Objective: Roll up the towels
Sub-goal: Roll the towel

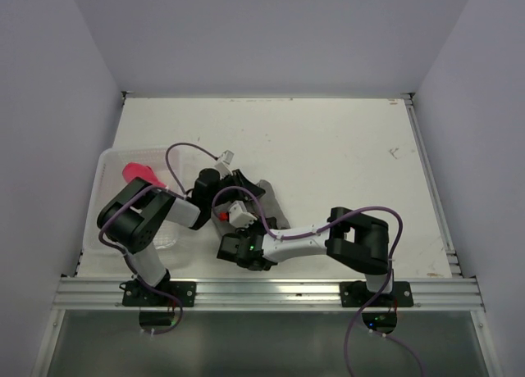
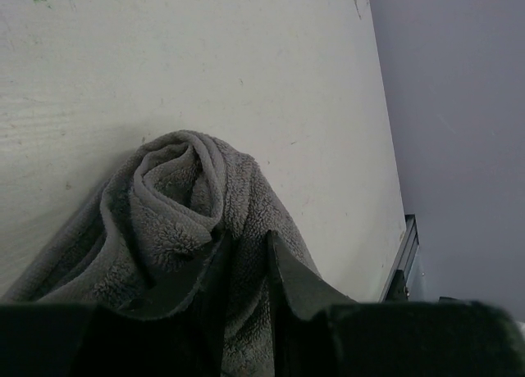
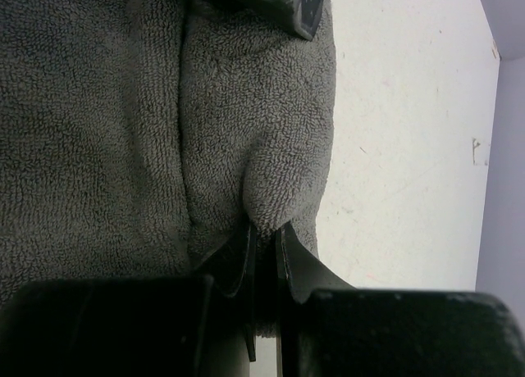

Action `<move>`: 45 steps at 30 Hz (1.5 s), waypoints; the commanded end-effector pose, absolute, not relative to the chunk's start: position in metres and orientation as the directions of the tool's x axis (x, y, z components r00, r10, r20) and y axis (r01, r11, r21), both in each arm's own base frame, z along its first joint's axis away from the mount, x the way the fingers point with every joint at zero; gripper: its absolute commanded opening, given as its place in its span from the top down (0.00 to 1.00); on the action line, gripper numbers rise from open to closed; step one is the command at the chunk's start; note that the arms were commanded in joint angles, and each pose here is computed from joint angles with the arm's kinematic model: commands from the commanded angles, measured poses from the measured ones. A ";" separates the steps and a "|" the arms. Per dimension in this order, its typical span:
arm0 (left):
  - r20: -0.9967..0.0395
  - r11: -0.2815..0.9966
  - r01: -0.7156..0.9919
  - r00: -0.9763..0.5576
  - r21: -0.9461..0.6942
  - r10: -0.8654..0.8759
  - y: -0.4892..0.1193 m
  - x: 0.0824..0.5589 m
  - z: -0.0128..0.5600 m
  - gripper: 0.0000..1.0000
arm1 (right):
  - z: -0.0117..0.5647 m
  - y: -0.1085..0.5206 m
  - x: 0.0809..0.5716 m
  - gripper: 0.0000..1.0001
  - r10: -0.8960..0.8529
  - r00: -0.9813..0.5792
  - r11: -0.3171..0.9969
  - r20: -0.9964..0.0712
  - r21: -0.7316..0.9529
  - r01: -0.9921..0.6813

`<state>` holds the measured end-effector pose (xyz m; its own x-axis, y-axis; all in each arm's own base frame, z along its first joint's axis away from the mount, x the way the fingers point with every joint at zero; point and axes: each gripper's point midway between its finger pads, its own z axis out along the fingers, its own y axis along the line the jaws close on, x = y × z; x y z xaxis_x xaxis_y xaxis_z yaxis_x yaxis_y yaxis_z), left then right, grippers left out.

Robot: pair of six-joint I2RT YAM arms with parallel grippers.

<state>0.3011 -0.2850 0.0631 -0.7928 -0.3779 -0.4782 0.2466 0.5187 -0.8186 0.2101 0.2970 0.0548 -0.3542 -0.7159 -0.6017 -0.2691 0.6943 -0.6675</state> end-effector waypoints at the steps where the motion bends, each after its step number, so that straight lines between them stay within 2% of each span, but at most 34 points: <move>1: -0.412 0.512 0.211 -0.854 -0.833 -0.318 -0.293 0.272 0.038 0.73 | 0.023 0.308 0.192 1.00 -0.647 -0.442 0.762 -0.621 -0.539 -0.358; 8: -0.374 0.673 0.066 -0.868 -0.737 -0.325 -0.266 0.271 -0.012 0.74 | 0.042 0.310 0.192 1.00 -0.600 -0.434 0.800 -0.672 -0.488 -0.350; 10: -0.379 0.685 0.056 -0.864 -0.726 -0.331 -0.263 0.275 -0.016 0.74 | 0.053 0.311 0.193 0.97 -0.576 -0.434 0.817 -0.693 -0.463 -0.344; 11: -0.357 0.705 0.025 -0.874 -0.709 -0.329 -0.258 0.272 -0.026 0.74 | 0.056 0.310 0.193 0.91 -0.564 -0.438 0.824 -0.700 -0.450 -0.343; 18: -0.328 0.749 -0.036 -0.884 -0.662 -0.333 -0.245 0.271 -0.048 0.75 | 0.090 0.302 0.194 0.68 -0.434 -0.462 0.894 -0.774 -0.305 -0.328; 24: -0.316 0.763 -0.055 -0.889 -0.644 -0.330 -0.240 0.268 -0.056 0.75 | 0.118 0.296 0.193 0.52 -0.316 -0.480 0.927 -0.818 -0.157 -0.341; 28: -0.309 0.769 -0.060 -0.893 -0.637 -0.326 -0.238 0.265 -0.060 0.75 | 0.135 0.293 0.194 0.49 -0.183 -0.513 0.939 -0.839 0.006 -0.344; 30: -0.308 0.771 -0.063 -0.894 -0.633 -0.326 -0.237 0.264 -0.061 0.75 | 0.143 0.284 0.205 0.47 -0.053 -0.541 0.942 -0.839 0.138 -0.306; 34: -0.304 0.770 -0.064 -0.895 -0.635 -0.326 -0.237 0.262 -0.062 0.75 | 0.140 0.277 0.218 0.38 0.128 -0.639 0.878 -0.758 0.386 -0.283; 37: -0.305 0.765 -0.060 -0.895 -0.641 -0.326 -0.238 0.262 -0.060 0.75 | 0.129 0.262 0.239 0.33 0.234 -0.679 0.854 -0.696 0.481 -0.199; 41: -0.307 0.764 -0.062 -0.893 -0.642 -0.330 -0.237 0.262 -0.059 0.75 | 0.106 0.274 0.232 0.31 0.274 -0.777 0.778 -0.567 0.605 -0.168; 45: -0.308 0.764 -0.061 -0.892 -0.642 -0.331 -0.237 0.262 -0.058 0.75 | 0.086 0.281 0.226 0.30 0.287 -0.809 0.743 -0.513 0.652 -0.150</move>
